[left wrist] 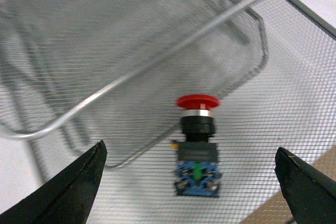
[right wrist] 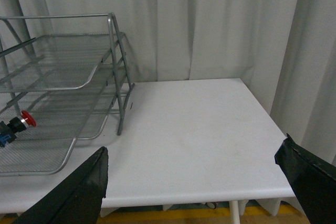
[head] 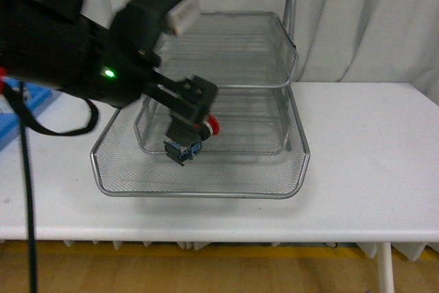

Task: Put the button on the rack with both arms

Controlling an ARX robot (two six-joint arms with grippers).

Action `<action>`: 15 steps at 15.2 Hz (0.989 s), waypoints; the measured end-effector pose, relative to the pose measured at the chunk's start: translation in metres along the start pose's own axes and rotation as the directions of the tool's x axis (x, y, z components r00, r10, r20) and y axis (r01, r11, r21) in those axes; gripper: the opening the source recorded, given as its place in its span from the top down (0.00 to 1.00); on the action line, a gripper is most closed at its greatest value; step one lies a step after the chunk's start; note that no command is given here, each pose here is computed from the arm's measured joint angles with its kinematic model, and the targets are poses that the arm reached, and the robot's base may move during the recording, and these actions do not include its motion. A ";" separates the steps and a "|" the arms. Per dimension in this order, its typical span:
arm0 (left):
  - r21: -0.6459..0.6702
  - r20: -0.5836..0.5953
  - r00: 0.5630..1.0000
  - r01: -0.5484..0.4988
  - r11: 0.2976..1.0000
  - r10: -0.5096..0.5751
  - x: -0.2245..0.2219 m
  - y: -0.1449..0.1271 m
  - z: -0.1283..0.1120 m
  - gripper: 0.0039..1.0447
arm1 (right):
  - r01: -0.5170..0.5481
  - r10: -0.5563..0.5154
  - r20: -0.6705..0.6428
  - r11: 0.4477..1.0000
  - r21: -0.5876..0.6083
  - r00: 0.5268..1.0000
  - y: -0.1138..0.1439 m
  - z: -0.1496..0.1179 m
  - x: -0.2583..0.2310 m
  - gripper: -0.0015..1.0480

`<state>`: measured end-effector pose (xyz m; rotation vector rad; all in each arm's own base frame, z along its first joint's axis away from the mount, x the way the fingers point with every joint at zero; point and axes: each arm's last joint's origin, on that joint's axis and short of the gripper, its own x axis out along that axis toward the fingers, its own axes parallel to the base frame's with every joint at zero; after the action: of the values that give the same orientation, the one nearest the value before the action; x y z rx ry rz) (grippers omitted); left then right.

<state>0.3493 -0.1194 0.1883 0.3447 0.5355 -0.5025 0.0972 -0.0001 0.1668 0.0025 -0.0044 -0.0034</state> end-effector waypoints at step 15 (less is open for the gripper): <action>-0.432 0.372 0.760 -0.366 0.824 0.533 -0.150 -0.008 -0.137 0.99 | -0.003 0.003 0.000 1.000 0.000 1.000 0.000 0.000 0.000 0.06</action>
<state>0.1790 -0.0124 0.1596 0.0056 0.0287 0.0019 0.0972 0.0000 0.1668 0.0025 -0.0040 -0.0008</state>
